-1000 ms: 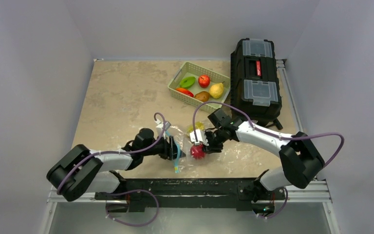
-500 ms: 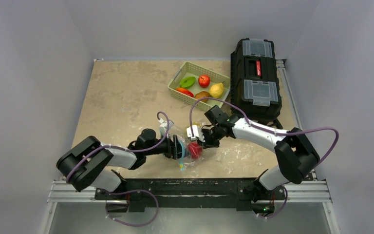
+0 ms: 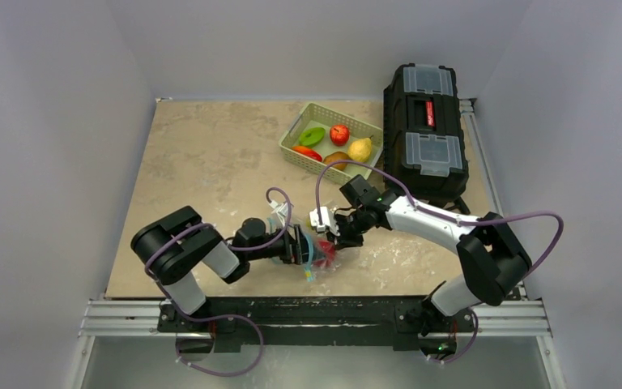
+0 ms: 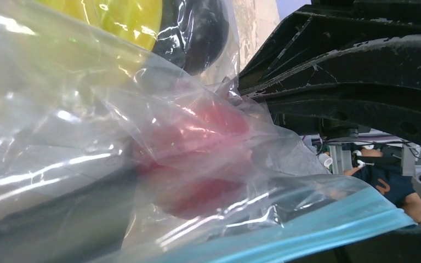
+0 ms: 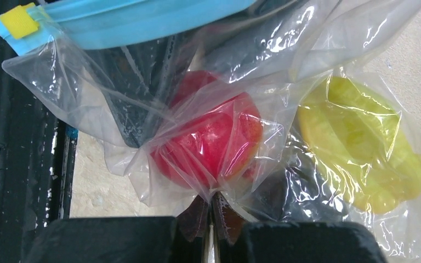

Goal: Open the zip-top bag and remove the fake food
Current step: Pick up the fake fruit from the zipper food storage bag.

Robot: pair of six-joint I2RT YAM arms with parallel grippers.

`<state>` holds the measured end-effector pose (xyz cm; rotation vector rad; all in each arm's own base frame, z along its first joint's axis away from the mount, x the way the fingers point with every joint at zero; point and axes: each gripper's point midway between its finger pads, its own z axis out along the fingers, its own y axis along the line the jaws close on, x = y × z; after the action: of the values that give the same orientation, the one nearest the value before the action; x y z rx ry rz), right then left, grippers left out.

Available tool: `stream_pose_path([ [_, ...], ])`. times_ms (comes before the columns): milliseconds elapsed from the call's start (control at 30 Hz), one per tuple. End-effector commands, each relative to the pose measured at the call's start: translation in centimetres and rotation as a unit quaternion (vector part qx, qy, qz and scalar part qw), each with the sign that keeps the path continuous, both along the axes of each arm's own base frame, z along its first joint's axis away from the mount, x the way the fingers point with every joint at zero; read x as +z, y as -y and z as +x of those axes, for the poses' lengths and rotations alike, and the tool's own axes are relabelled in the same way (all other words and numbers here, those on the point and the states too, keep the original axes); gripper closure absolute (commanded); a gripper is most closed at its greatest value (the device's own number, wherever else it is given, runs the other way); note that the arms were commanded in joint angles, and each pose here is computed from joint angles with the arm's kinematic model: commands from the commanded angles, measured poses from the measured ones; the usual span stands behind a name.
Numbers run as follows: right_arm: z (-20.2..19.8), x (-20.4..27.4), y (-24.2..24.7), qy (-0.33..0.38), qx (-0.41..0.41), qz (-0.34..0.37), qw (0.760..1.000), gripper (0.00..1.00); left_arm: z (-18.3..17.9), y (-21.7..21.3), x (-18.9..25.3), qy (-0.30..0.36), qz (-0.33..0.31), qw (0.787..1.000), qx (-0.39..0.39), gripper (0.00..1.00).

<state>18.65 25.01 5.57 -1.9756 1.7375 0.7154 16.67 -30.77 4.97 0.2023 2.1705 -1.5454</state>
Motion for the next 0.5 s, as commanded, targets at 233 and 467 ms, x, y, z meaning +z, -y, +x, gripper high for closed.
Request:
stream_pose_path([
  [233,0.1,1.6,-2.5,-0.017,0.003,0.048,0.999,0.98,1.6,1.7,0.7,0.04,0.086,0.995,0.031,0.16],
  [467,-0.7,2.2,-3.5,-0.047,0.005,0.064,0.997,1.0,1.8,1.8,0.1,0.043,0.128,0.99,0.04,0.19],
])
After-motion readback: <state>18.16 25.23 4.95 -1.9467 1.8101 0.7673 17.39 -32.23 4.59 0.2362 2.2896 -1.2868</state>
